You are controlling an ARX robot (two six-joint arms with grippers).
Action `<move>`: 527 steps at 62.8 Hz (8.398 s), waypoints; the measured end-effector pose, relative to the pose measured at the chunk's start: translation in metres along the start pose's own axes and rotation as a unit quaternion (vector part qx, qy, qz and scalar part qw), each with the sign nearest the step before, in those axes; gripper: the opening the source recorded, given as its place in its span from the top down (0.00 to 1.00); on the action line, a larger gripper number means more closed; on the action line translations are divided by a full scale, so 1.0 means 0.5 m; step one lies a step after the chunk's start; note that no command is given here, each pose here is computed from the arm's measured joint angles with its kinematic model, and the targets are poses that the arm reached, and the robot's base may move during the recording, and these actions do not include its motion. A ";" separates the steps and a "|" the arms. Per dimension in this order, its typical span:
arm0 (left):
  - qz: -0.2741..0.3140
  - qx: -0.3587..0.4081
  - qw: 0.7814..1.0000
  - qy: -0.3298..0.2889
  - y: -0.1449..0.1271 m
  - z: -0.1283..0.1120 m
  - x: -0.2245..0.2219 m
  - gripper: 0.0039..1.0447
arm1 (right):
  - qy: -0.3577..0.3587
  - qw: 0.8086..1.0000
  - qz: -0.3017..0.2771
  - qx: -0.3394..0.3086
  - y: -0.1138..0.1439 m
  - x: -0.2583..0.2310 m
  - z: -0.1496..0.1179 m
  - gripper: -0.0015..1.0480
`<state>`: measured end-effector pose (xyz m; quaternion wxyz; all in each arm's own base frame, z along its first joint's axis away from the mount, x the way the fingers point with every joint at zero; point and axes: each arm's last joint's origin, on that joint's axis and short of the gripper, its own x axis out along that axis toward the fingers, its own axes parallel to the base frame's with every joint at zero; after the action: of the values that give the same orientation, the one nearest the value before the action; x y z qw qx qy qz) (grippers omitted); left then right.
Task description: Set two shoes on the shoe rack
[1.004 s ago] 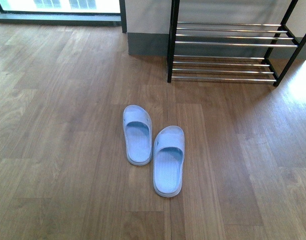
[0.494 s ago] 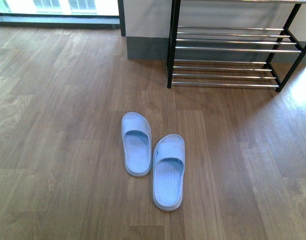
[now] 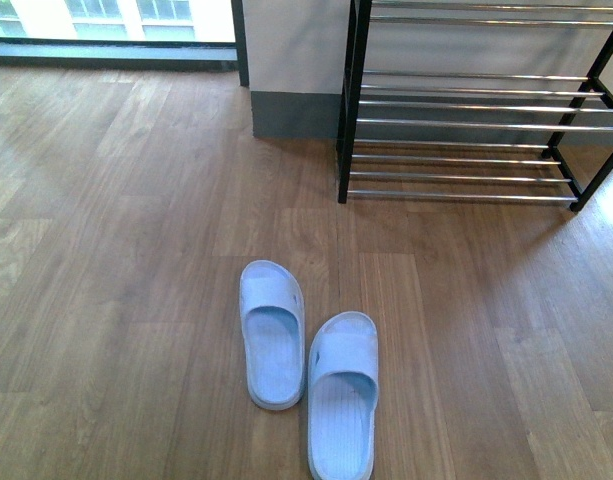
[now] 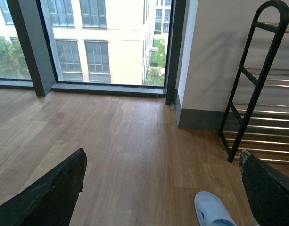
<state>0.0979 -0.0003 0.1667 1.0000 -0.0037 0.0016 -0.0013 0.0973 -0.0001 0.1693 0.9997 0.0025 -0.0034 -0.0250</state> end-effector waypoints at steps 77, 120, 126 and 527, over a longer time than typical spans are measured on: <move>0.000 0.000 1.000 0.000 0.000 0.000 0.000 0.09 | 0.486 0.861 0.135 -0.072 0.146 0.412 -0.598 0.09; 0.000 0.000 1.000 0.000 0.000 0.000 0.000 0.09 | 0.439 0.894 0.089 -0.033 0.131 0.512 -0.687 0.22; 0.000 0.000 1.000 0.000 0.000 0.000 0.000 0.09 | 0.428 0.898 0.099 -0.015 0.133 0.513 -0.686 0.36; 0.103 0.029 0.784 0.611 -0.112 -0.714 0.269 0.09 | 0.176 0.979 -0.074 0.075 -0.059 0.184 -0.041 0.98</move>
<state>0.2312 -0.0592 -0.1902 0.7834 0.0273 0.6130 0.0992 0.1880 -0.0339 0.1493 0.9769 0.0826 0.1711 -0.0980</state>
